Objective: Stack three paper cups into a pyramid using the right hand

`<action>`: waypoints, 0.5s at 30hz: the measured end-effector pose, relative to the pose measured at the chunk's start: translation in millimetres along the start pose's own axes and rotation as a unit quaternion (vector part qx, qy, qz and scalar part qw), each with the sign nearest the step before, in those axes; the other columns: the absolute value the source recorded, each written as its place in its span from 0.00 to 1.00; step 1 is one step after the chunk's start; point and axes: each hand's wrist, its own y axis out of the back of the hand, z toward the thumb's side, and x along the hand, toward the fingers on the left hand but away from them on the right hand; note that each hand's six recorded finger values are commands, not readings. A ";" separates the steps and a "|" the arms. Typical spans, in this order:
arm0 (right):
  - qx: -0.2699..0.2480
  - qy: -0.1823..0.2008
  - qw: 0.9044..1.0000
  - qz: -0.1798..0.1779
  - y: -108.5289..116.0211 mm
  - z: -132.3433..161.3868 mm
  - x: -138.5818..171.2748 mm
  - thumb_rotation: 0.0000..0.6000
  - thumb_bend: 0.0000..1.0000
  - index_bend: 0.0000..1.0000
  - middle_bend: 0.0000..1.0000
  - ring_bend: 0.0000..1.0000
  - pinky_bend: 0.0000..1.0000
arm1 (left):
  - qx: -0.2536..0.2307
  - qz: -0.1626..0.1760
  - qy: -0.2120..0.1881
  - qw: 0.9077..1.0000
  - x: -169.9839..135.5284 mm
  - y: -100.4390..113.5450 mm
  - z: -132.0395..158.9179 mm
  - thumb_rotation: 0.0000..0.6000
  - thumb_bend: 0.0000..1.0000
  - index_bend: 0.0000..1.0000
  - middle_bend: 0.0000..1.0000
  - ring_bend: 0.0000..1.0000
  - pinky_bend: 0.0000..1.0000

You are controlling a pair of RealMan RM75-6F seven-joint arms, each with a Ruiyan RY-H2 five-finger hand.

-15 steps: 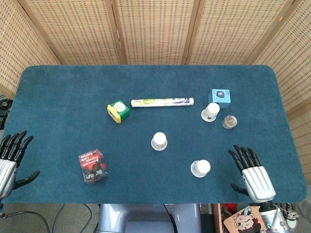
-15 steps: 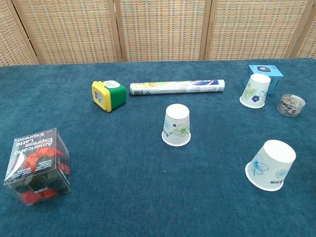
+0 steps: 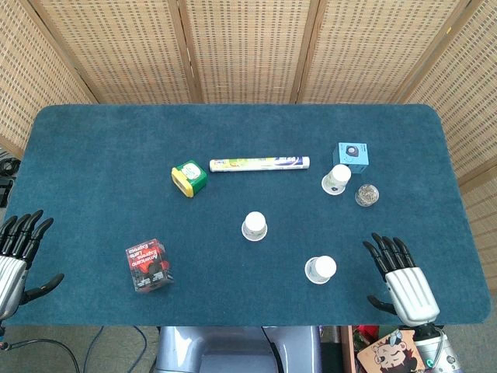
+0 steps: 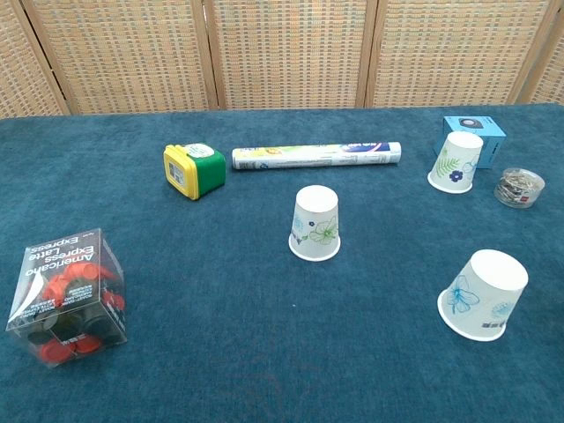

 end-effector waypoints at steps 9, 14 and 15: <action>0.001 -0.001 1.000 0.008 -3.3 0.3 -0.5 1.00 0.13 0.00 0.00 0.00 0.00 | 0.001 -0.004 0.004 1.000 2.0 -1.4 -2.2 1.00 0.18 0.00 0.00 0.00 0.00; -0.001 0.002 1.000 0.008 -2.6 2.2 0.4 1.00 0.13 0.00 0.00 0.00 0.00 | 0.003 -0.001 0.003 1.000 0.9 -0.3 -0.7 1.00 0.18 0.00 0.00 0.00 0.00; -0.001 0.003 1.000 0.007 -2.3 2.8 0.5 1.00 0.13 0.00 0.00 0.00 0.00 | 0.003 -0.001 0.002 1.000 0.3 -0.5 -0.3 1.00 0.18 0.00 0.00 0.00 0.00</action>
